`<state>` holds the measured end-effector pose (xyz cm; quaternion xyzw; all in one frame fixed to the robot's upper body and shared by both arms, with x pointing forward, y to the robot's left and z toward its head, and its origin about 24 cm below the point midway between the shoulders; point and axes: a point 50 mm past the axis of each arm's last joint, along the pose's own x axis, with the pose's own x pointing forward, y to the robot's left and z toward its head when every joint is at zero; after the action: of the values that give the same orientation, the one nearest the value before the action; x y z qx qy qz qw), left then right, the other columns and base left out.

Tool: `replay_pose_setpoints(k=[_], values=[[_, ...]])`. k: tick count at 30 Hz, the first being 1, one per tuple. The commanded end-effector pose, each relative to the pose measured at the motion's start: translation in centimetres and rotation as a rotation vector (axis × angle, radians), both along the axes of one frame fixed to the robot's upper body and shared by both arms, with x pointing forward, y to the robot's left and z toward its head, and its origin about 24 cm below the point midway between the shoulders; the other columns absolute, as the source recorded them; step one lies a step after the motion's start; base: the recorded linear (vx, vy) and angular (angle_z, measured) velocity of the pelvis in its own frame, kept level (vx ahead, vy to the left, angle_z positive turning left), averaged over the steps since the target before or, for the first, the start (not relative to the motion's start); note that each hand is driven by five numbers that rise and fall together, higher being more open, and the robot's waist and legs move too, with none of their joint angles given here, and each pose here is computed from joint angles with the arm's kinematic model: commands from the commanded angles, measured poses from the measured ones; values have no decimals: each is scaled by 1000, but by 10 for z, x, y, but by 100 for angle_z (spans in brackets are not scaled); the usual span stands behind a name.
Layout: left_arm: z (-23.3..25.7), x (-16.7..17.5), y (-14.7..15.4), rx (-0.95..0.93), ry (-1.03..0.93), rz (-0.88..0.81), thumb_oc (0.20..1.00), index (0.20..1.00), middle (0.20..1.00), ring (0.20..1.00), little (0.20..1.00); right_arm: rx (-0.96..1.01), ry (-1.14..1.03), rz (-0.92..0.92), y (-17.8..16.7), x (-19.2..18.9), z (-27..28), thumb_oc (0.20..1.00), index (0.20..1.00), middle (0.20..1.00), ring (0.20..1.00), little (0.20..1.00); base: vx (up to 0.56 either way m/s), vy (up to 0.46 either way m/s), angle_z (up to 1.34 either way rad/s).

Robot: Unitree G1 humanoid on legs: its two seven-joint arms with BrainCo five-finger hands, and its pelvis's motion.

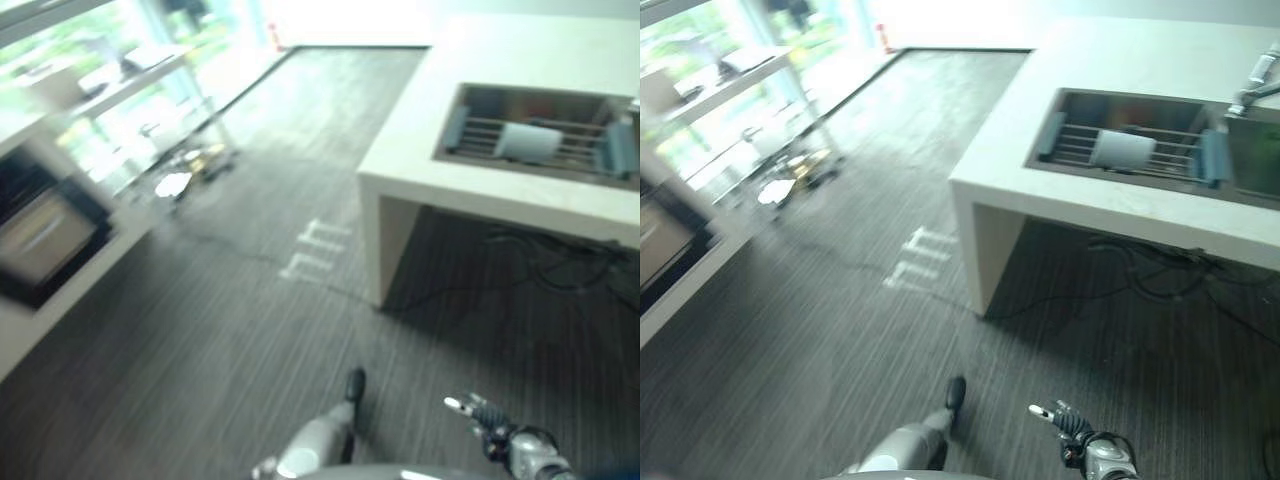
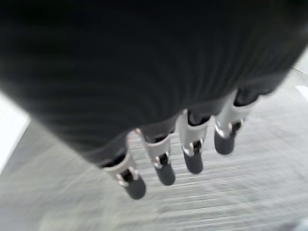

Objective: Place the dishes in the dishwasher.

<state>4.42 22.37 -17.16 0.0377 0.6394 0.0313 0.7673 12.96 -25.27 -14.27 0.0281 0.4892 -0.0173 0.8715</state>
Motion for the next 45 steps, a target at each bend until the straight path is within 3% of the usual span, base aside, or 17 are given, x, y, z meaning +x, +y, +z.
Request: replay_pose_setpoints(k=[1, 15, 24, 27, 32, 38, 42, 45], values=[[7, 42, 5, 43, -97, -79, 1000, 1000, 1000, 1000, 1000, -8, -78, 82, 8, 22, 7, 1000, 1000, 1000, 1000, 1000, 215, 145, -65], [13, 54, 17, 112, -146, -99, 1000, 1000, 1000, 1000, 1000, -5, -143, 67, 15, 28, 10, 1000, 1000, 1000, 1000, 1000, 47, 28, -20], [14, 44, 32, 173, -112, -5, 1000, 1000, 1000, 1000, 1000, 35, -155, 201, 30, 41, 13, 1000, 1000, 1000, 1000, 1000, 18, -587, -21], [10, 35, 23, 138, -94, 127, 1000, 1000, 1000, 1000, 1000, -7, -154, 280, 32, 46, 15, 1000, 1000, 1000, 1000, 1000, 17, -627, -31], [8, 43, 8, 67, -125, 150, 1000, 1000, 1000, 1000, 1000, -45, -129, 169, 15, 38, 14, 1000, 1000, 1000, 1000, 1000, -1, -400, 19], [6, 38, 3, 11, -118, 205, 1000, 1000, 1000, 1000, 1000, -67, -58, 51, 2, 18, 7, 1000, 1000, 1000, 1000, 1000, 174, 90, -45], [6, 31, 12, 42, -86, 164, 1000, 1000, 1000, 1000, 1000, -67, -39, -47, -4, -1, 2, 1000, 1000, 1000, 1000, 1000, 178, 272, -21], [10, 31, 28, 99, -98, 199, 1000, 1000, 1000, 1000, 1000, -30, -50, -14, 0, 0, 2, 1000, 1000, 1000, 1000, 1000, 85, -10, -22]])
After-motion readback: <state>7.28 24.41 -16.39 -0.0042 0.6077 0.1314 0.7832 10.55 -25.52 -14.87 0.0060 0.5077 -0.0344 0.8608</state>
